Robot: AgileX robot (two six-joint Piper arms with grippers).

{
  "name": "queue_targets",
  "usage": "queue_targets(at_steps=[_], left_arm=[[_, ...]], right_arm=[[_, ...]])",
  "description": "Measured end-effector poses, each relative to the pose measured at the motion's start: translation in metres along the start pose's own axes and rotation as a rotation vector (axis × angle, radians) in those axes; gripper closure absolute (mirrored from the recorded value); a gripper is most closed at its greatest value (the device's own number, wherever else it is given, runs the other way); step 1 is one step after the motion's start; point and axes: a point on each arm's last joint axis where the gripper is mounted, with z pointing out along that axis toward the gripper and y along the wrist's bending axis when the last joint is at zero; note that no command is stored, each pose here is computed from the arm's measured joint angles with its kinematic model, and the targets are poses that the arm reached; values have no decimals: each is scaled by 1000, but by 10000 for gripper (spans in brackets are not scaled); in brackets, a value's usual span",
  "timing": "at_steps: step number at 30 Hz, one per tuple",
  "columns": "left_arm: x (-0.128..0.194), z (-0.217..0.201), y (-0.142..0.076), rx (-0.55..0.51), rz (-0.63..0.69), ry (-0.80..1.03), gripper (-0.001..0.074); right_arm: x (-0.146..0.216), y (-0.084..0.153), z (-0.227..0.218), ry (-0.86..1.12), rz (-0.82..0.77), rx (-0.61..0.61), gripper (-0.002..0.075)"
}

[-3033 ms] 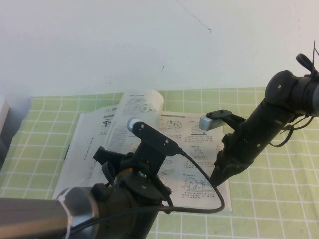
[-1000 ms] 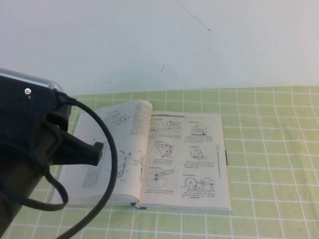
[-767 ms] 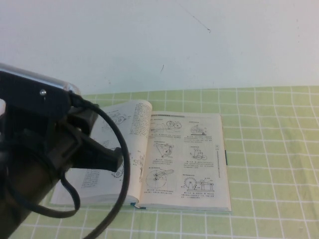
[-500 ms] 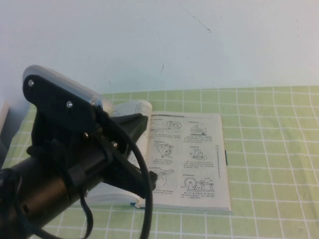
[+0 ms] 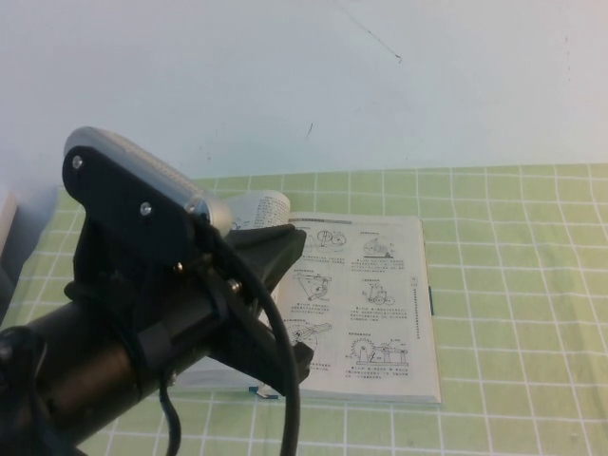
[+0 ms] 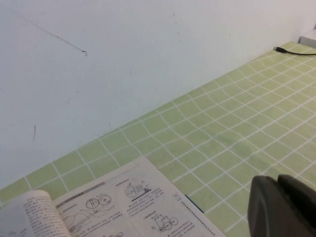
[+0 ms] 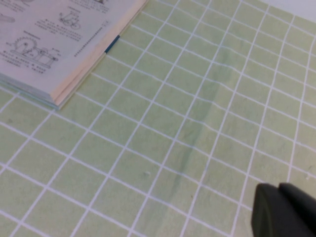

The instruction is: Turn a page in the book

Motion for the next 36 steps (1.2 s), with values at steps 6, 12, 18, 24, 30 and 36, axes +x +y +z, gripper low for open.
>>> queue_targets(at_steps=[6, 12, 18, 24, 30, 36], left_arm=[[0, 0, 0, 0, 2, 0, 737], [0, 0, 0, 0, 2, 0, 737], [1, 0, 0, 0, 2, 3, 737], [15, -27, 20, -114, 1, -18, 737], [41, -76, 48, -224, 75, -103, 737], [76, -112, 58, -326, 95, -196, 737]], right_arm=[[0, 0, 0, 0, 1, 0, 728], [0, 0, 0, 0, 1, 0, 728], [0, 0, 0, 0, 1, 0, 728], [0, 0, 0, 2, 1, 0, 728], [0, 0, 0, 4, 1, 0, 728], [1, 0, 0, 6, 0, -1, 728]])
